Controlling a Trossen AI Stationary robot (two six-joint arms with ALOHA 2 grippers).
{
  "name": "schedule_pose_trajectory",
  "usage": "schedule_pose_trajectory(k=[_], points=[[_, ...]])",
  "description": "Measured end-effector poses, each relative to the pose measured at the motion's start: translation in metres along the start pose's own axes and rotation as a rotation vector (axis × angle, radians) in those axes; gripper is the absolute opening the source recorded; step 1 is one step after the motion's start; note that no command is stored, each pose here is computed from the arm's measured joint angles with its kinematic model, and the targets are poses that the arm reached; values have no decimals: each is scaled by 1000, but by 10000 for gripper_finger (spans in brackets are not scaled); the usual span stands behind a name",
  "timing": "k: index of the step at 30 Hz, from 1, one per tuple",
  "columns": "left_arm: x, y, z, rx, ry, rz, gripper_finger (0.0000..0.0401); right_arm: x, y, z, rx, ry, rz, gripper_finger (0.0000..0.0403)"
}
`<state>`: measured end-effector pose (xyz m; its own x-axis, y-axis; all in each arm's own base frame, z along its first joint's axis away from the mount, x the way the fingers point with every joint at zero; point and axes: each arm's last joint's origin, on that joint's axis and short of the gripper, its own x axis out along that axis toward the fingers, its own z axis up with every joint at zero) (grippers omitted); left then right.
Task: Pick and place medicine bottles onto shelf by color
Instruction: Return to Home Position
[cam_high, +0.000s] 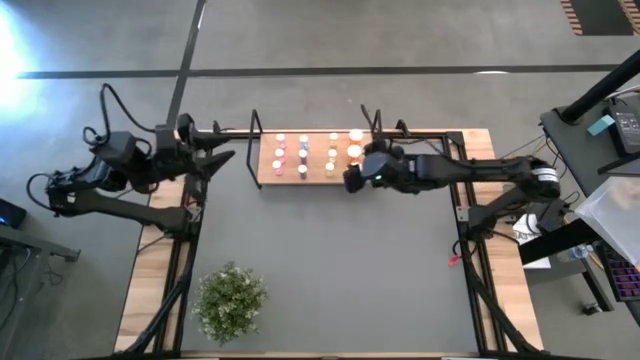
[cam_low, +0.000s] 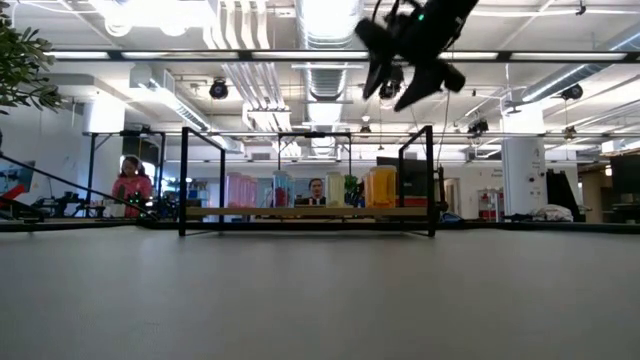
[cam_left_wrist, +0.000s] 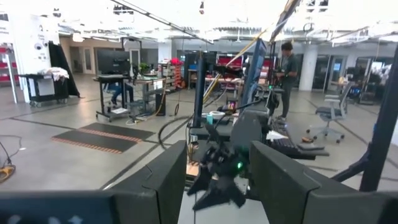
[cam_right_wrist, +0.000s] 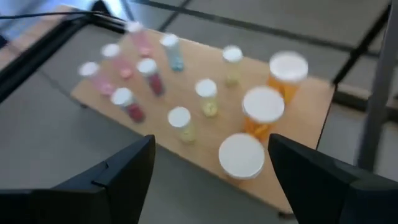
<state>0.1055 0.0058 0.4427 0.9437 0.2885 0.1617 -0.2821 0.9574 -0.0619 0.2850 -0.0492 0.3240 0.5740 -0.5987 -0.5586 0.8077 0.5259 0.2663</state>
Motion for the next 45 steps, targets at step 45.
schedule_pose_trajectory(k=[45], points=[[3,-1,-119,-117,-314,-14,160,-100,-118,-43,-332,-245,339,258]])
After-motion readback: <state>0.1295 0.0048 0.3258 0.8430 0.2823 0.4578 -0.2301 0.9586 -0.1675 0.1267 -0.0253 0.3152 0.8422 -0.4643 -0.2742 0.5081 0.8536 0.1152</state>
